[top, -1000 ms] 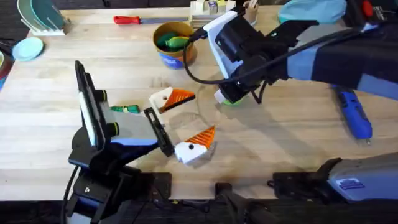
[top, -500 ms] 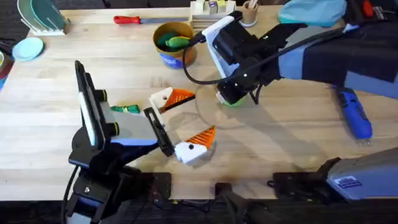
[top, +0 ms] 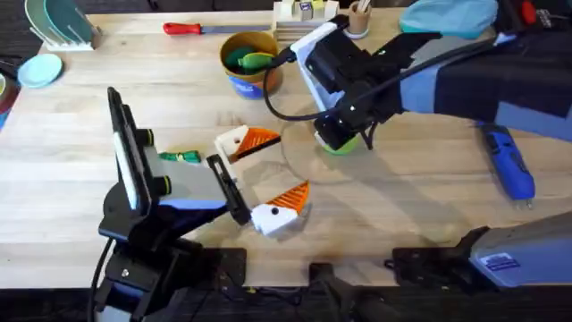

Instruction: Pick up the gripper from the table and insert it into the empty holder that is missing its gripper. Then pick up a screw, insert it into the mounting hole, and use the screwdriver to tighten it. Finally, clean up the table by picking up the vegetable and placing it into the bucket.

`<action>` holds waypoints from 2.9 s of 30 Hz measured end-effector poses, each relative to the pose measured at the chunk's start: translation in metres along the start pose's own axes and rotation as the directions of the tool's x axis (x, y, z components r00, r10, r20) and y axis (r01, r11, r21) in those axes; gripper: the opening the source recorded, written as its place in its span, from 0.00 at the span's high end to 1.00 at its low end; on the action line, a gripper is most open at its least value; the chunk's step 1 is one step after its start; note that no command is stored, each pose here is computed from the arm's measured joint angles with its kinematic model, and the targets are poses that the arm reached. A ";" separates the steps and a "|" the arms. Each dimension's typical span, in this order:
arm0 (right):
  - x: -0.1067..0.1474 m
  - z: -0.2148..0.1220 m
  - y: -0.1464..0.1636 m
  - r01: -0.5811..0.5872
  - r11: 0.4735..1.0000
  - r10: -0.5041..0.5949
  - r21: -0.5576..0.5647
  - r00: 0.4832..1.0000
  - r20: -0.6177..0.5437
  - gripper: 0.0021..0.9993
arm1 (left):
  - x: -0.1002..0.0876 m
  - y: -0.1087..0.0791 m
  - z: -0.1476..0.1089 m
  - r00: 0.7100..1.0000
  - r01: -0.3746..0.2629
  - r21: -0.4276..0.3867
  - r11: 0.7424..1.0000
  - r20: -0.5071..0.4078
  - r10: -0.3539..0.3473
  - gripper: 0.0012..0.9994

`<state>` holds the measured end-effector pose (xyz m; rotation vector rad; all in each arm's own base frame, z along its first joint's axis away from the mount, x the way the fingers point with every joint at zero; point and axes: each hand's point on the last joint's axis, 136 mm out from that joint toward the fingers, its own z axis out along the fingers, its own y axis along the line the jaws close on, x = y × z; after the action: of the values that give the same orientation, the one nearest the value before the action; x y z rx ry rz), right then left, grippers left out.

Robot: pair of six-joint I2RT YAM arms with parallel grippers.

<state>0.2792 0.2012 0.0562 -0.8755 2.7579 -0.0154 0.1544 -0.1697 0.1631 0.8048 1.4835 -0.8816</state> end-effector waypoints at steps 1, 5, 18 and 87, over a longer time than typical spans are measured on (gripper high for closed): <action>0.000 -0.001 -0.002 0.000 1.000 0.000 0.013 1.000 -0.002 1.00 | 0.000 0.000 0.000 1.000 0.000 0.000 1.000 0.000 0.000 0.01; -0.006 -0.009 -0.011 0.000 0.998 0.000 0.060 1.000 0.005 1.00 | 0.000 0.000 0.000 1.000 0.000 0.000 1.000 0.000 0.000 0.01; -0.033 -0.058 -0.020 -0.005 0.996 0.002 0.089 1.000 0.029 1.00 | 0.000 0.000 0.000 1.000 -0.001 0.000 1.000 0.000 0.001 0.01; -0.074 -0.158 0.172 0.363 0.891 -0.301 -0.271 0.922 0.245 0.60 | 0.000 0.000 0.000 1.000 0.021 -0.001 1.000 -0.002 -0.021 0.01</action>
<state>0.2029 0.3744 0.2118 -1.3477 2.4283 0.4332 0.1546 -0.1696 0.1626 0.7903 1.4965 -0.8962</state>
